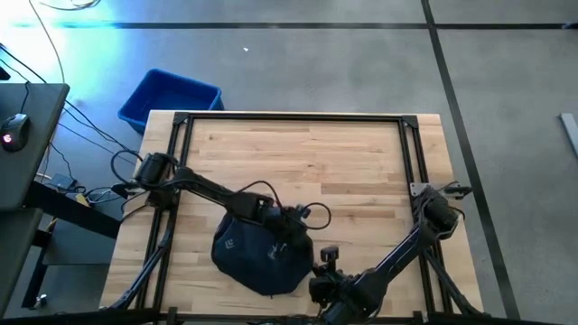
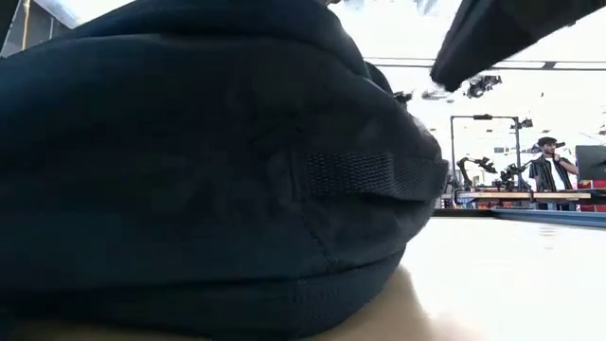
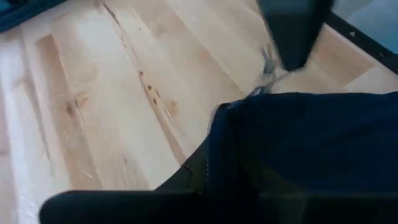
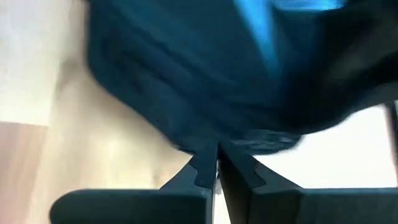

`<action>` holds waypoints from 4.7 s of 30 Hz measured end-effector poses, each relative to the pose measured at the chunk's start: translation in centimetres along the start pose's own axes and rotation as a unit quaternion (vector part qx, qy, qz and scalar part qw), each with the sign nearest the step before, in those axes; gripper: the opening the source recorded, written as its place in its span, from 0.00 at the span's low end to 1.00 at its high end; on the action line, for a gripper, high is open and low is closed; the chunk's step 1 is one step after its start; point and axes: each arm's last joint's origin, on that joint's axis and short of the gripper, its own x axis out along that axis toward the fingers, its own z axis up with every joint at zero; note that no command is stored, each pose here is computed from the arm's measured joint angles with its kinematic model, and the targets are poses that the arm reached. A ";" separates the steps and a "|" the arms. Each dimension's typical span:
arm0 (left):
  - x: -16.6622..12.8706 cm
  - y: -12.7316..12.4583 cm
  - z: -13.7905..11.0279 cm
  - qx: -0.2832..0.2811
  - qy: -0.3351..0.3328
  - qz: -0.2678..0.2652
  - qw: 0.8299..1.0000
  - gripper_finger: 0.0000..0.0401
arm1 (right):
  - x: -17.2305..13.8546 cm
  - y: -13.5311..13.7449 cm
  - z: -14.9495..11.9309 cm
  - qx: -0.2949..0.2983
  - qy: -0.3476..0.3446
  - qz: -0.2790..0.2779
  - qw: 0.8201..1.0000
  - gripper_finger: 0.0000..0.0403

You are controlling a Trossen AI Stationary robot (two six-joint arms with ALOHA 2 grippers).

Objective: Unpack backpack
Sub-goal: Open the bag pack

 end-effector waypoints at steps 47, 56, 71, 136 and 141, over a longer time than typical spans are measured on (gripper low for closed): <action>-1.0 1.2 -0.9 -0.084 0.042 0.007 0.996 0.00 | 5.2 -2.1 -1.4 0.093 0.027 -0.185 0.978 0.03; -1.2 2.9 -1.4 -0.133 0.061 0.122 0.982 0.00 | 4.0 0.1 -1.6 0.072 0.025 -0.117 0.990 0.00; -2.2 6.6 -2.7 -0.214 0.068 0.338 0.914 0.00 | 4.1 1.9 1.4 0.057 -0.077 -0.027 0.995 0.00; -11.0 -2.9 1.0 -0.149 0.128 0.309 0.931 0.54 | 1.7 -13.7 -0.8 -0.216 0.260 -0.018 0.941 0.47; -10.2 -6.7 0.8 -0.153 0.123 0.233 0.952 0.54 | -0.2 -12.6 -3.2 -0.131 0.184 -0.021 0.974 0.42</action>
